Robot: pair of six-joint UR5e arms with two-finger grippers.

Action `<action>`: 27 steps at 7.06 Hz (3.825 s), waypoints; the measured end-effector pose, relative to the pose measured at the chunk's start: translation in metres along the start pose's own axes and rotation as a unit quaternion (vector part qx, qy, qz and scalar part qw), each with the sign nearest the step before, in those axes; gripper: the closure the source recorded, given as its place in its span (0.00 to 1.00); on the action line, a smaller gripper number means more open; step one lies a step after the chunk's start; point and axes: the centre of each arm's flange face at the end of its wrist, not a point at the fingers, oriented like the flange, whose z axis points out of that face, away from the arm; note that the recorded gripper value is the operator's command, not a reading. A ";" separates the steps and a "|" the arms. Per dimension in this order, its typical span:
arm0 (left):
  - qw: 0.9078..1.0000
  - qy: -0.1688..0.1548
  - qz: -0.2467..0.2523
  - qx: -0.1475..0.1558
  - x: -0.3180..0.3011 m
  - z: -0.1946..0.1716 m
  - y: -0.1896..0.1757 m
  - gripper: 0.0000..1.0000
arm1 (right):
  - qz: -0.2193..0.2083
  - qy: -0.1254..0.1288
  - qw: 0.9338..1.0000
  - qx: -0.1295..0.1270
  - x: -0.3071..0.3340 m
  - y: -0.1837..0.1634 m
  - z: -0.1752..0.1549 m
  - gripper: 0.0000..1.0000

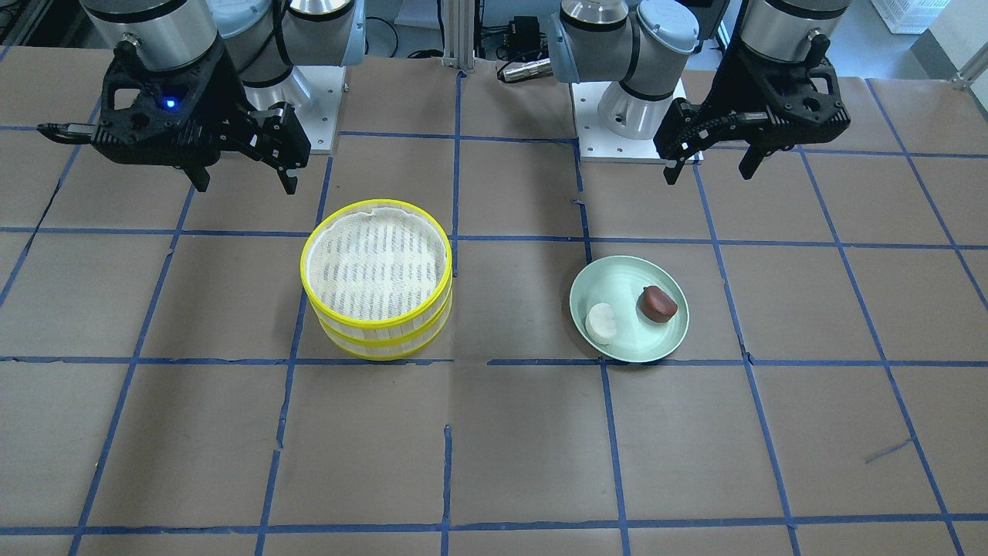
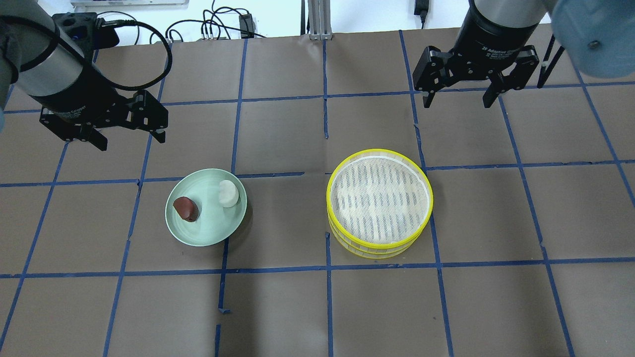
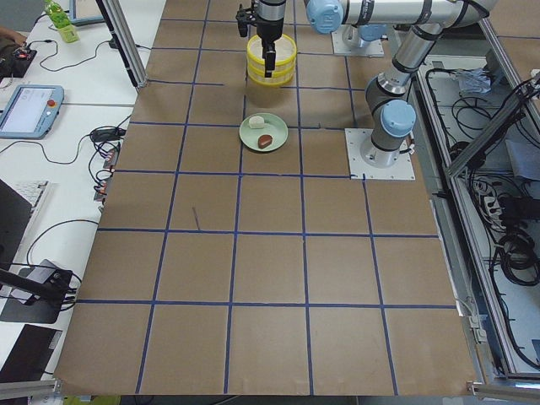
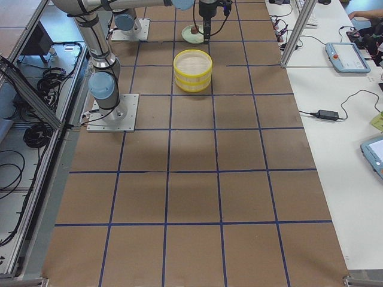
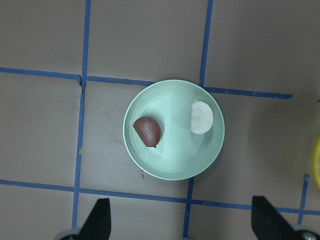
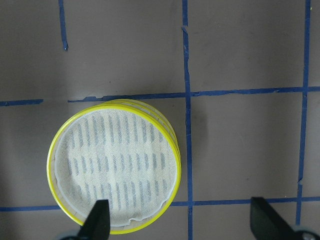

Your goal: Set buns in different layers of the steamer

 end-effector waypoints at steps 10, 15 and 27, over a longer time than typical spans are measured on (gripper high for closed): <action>1.000 -0.003 0.000 -0.002 -0.001 0.004 0.001 0.00 | -0.001 0.002 1.000 -0.009 0.001 0.004 0.006 0.00; 0.998 -0.002 0.015 -0.055 -0.001 0.096 -0.059 0.00 | -0.021 0.004 0.999 -0.047 0.000 0.011 0.094 0.00; 0.995 0.030 -0.033 -0.087 0.050 0.302 -0.064 0.40 | -0.022 0.014 1.000 -0.003 0.010 0.042 0.233 0.93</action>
